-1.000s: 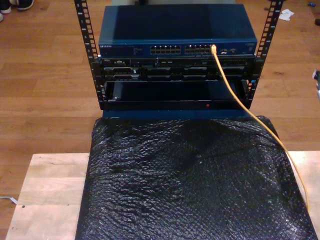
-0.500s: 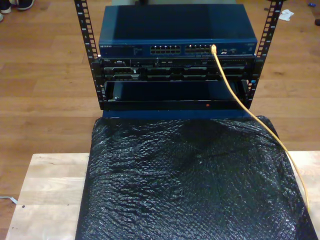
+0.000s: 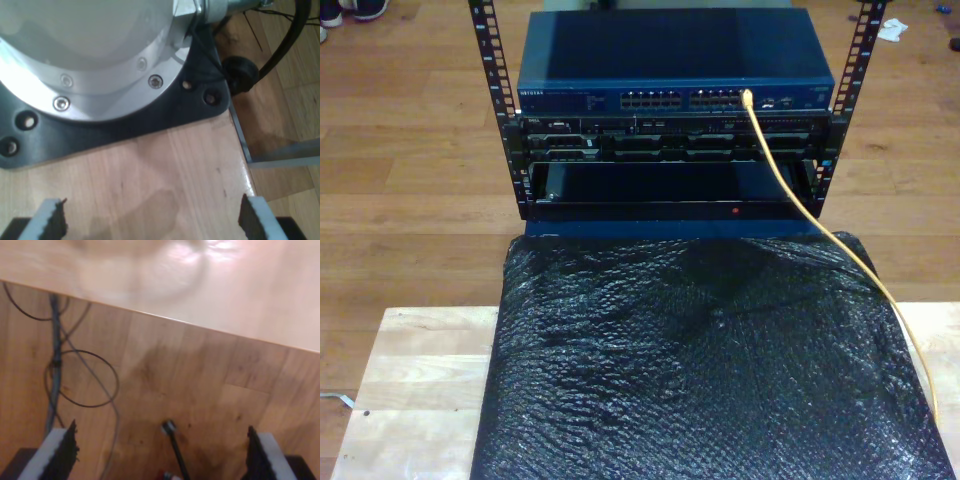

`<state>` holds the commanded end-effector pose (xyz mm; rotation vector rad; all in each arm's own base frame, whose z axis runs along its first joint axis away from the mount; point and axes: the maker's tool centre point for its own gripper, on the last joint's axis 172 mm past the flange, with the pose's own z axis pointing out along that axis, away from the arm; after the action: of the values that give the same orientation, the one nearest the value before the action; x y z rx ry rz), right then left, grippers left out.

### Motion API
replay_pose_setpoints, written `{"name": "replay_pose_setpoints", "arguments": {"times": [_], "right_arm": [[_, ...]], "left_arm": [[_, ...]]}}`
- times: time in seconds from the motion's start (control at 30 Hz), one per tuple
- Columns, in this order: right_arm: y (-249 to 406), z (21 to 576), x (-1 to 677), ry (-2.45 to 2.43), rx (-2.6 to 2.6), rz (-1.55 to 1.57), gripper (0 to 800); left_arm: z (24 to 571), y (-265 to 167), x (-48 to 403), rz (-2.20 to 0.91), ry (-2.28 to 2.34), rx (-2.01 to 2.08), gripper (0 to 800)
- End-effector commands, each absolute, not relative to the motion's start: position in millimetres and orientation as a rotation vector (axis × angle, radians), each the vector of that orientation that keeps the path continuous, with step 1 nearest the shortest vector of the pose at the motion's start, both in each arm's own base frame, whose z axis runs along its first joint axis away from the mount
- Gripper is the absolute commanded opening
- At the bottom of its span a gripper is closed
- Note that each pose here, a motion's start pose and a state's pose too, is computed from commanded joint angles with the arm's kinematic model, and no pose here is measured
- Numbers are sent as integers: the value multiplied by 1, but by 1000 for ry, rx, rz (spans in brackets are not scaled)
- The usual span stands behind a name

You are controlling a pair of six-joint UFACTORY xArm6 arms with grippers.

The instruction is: Grab the cable and plug it in

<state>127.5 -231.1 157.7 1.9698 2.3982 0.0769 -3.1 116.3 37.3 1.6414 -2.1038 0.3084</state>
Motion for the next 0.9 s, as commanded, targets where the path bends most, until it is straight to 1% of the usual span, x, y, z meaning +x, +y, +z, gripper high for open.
{"name": "replay_pose_setpoints", "arguments": {"times": [0.13,0.37,0.6,0.9], "right_arm": [[-229,151,103,2438,1942,89,798],[-215,122,55,2414,2010,127,798],[-195,98,46,2414,2065,182,798],[-185,71,38,2440,2057,208,798]], "left_arm": [[37,116,-3,308,-2104,1641,800],[37,116,-3,308,-2104,1641,800],[37,116,-3,308,-2104,1641,800],[37,116,-3,308,-2104,1641,800]]}}
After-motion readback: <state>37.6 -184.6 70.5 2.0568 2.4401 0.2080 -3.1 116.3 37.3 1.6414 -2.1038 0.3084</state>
